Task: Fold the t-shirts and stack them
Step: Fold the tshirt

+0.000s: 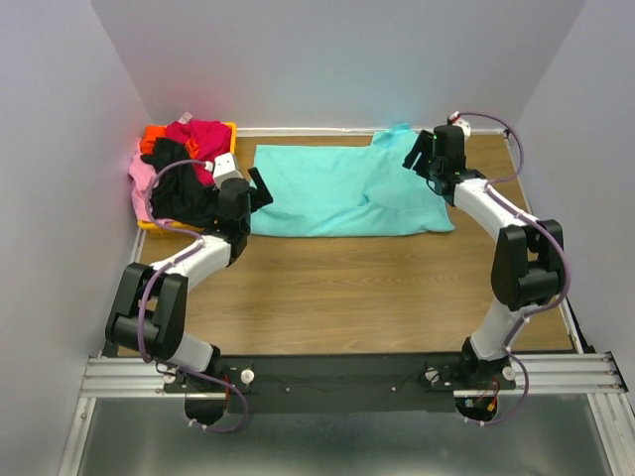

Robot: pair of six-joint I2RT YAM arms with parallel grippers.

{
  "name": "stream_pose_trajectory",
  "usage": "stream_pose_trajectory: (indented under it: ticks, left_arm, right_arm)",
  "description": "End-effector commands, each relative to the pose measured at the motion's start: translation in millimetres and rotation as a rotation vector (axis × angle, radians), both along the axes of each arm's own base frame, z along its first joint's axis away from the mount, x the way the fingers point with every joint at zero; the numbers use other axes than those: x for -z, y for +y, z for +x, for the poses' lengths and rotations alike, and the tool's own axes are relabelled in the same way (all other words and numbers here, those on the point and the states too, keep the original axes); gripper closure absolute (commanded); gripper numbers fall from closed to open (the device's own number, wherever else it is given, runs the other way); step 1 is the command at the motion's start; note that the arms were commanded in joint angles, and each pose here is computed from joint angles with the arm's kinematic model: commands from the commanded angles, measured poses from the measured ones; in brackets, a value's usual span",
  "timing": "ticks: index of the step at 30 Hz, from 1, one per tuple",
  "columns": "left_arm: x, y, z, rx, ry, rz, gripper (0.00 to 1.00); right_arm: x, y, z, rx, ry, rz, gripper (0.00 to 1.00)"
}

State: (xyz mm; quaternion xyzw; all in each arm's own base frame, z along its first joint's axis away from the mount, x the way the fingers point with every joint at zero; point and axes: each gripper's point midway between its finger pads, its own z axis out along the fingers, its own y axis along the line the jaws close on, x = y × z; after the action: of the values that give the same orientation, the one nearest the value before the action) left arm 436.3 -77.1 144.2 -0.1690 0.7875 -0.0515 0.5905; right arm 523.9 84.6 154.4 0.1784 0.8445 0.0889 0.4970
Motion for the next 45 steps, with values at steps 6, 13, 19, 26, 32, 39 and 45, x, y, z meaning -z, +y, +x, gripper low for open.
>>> stream_pose_trajectory:
  ticks: [6, 13, 19, 26, 32, 39, 45]
  left_arm:
    - [-20.0, -38.5, -11.9, 0.155, -0.057, 0.048, 0.02]
    - [-28.6, -81.2, -12.6, 0.327, -0.107, -0.004, 0.02]
    - [-11.0, -85.2, -12.3, 0.330, -0.065, -0.027, 0.02]
    - [16.5, -88.4, -10.0, 0.336, -0.002, -0.025, 0.02]
    - [35.5, -94.4, -5.9, 0.351, 0.036, -0.032, 0.02]
    - [56.3, -96.7, -2.4, 0.351, 0.077, -0.028, 0.02]
    - [73.4, -96.2, -0.7, 0.344, 0.108, -0.019, 0.02]
  right_arm:
    - [38.0, 8.5, -51.3, -0.096, 0.110, 0.036, 0.23]
    - [62.7, 5.1, -63.7, -0.089, 0.155, 0.028, 0.23]
    - [78.5, 2.5, -74.3, -0.075, 0.194, 0.038, 0.22]
    - [92.2, -22.1, -94.5, 0.000, 0.228, 0.017, 0.22]
    - [104.5, -44.4, -102.3, 0.060, 0.260, 0.023, 0.22]
    - [122.1, -57.9, -109.7, 0.090, 0.307, 0.042, 0.22]
    - [123.8, -73.5, -117.2, 0.141, 0.315, 0.015, 0.22]
